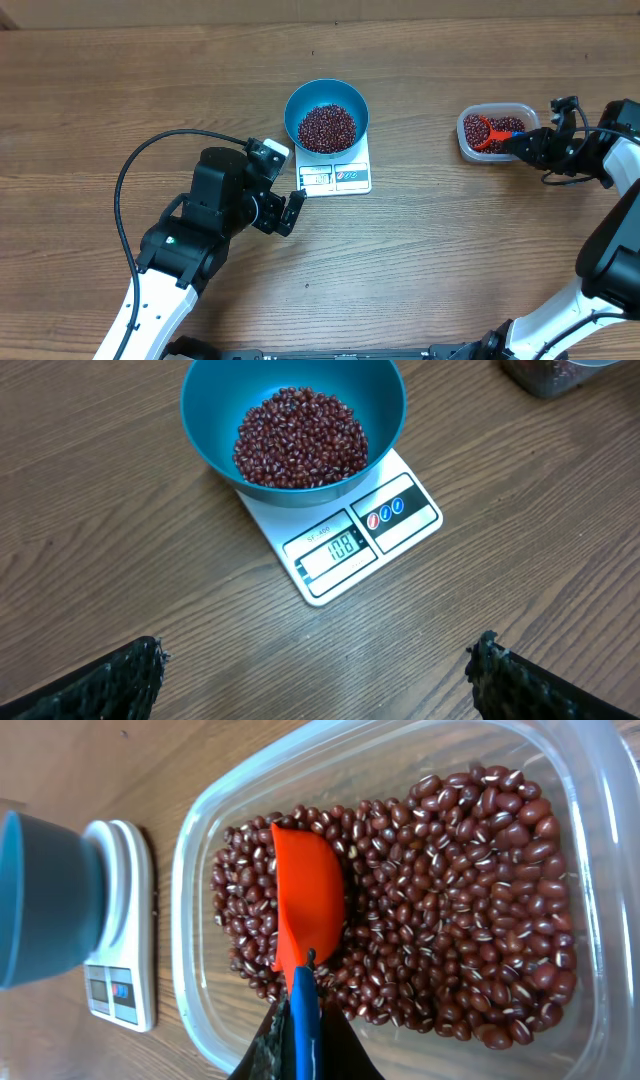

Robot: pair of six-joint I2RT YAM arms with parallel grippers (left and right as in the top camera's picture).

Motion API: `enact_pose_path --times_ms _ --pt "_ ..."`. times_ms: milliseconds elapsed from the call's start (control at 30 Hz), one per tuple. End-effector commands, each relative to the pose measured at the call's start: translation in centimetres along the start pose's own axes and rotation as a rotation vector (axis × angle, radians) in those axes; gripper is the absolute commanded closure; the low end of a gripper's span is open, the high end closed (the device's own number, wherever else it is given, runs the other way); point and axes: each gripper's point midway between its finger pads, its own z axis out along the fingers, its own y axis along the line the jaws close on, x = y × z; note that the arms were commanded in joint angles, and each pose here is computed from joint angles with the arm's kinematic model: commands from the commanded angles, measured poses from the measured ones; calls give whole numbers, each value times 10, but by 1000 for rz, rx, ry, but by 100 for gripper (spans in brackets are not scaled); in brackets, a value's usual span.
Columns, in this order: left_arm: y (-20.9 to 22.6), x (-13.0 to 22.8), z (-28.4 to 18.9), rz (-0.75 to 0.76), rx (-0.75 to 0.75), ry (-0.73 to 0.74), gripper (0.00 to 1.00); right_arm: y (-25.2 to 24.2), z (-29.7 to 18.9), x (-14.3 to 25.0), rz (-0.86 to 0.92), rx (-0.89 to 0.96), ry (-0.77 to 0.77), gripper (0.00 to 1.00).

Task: Scoop item into bowl and weigh 150g on scale
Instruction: 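Drag the scoop through the beans to fill it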

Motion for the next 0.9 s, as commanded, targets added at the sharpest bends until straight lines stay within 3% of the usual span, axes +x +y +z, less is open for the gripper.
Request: enact_pose_path --times_ms 0,867 --pt "-2 -2 -4 19 10 -18 0 -26 19 29 75 37 86 96" --pt "-2 -2 -4 19 10 -18 0 17 -29 -19 74 -279 -100 96"
